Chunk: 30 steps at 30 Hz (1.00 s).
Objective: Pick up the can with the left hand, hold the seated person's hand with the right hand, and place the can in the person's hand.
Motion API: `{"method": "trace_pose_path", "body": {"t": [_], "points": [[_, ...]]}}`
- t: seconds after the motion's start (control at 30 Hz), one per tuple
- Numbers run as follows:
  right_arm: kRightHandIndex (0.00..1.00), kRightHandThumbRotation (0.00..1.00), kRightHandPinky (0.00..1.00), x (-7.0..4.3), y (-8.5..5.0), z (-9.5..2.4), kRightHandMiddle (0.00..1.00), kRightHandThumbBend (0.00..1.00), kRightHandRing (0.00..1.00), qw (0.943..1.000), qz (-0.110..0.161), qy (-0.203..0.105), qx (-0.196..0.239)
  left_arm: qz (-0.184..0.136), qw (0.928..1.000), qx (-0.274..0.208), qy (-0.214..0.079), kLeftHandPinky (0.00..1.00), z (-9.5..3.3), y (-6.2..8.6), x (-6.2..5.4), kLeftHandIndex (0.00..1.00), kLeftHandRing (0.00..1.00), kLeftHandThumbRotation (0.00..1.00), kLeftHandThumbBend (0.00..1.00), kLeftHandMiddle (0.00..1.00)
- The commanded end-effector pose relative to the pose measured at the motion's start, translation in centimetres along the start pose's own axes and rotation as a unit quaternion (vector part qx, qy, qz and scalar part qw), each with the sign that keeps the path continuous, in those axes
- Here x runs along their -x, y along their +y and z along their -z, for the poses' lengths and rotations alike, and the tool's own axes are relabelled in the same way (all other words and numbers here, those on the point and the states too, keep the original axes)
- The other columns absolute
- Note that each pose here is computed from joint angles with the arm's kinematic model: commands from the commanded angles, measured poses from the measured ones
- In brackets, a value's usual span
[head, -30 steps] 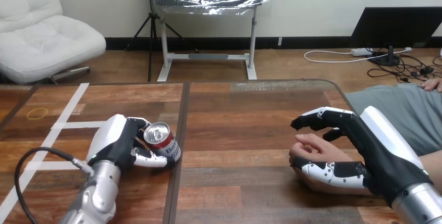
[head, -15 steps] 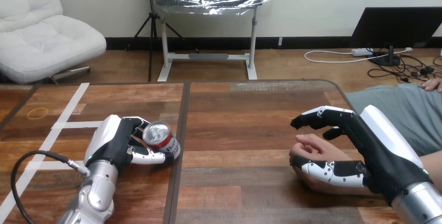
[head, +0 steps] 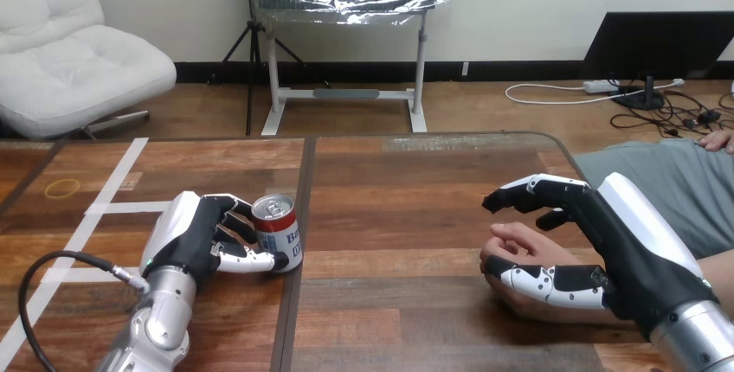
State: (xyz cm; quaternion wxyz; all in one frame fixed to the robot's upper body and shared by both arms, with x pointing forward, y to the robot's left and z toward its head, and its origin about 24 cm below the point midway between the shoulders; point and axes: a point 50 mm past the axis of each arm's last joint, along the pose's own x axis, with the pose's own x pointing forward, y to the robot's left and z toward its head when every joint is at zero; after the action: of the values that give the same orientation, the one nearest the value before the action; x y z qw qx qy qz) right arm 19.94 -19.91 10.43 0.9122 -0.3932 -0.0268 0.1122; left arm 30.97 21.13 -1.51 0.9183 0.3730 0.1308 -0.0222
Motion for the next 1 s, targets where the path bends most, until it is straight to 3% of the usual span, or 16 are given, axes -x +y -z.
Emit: {"method": "trace_pose_path", "body": {"t": [0.0,0.6,0.97], "points": [[0.68,0.0,0.71,-0.81,-1.5,-1.85,0.76,0.6,0.78,0.9983,0.033,-0.047,0.01,-0.019,0.9994,0.01,-0.028,0.45,-2.07,1.15,-1.05,0.59,0.51,0.03,0.77,0.55],[0.68,0.0,0.71,-0.8,-1.44,-1.79,0.76,0.59,0.78,0.9984,0.032,-0.045,0.013,-0.029,0.9985,0.023,-0.04,0.33,-1.67,1.25,-0.76,0.5,0.38,0.0,0.7,0.44],[0.68,0.0,0.71,-0.8,-1.41,-1.76,0.76,0.59,0.78,0.9984,0.031,-0.046,0.012,-0.031,0.9988,0.014,-0.035,0.32,-1.52,1.3,-0.76,0.49,0.37,0.0,0.7,0.43]]}}
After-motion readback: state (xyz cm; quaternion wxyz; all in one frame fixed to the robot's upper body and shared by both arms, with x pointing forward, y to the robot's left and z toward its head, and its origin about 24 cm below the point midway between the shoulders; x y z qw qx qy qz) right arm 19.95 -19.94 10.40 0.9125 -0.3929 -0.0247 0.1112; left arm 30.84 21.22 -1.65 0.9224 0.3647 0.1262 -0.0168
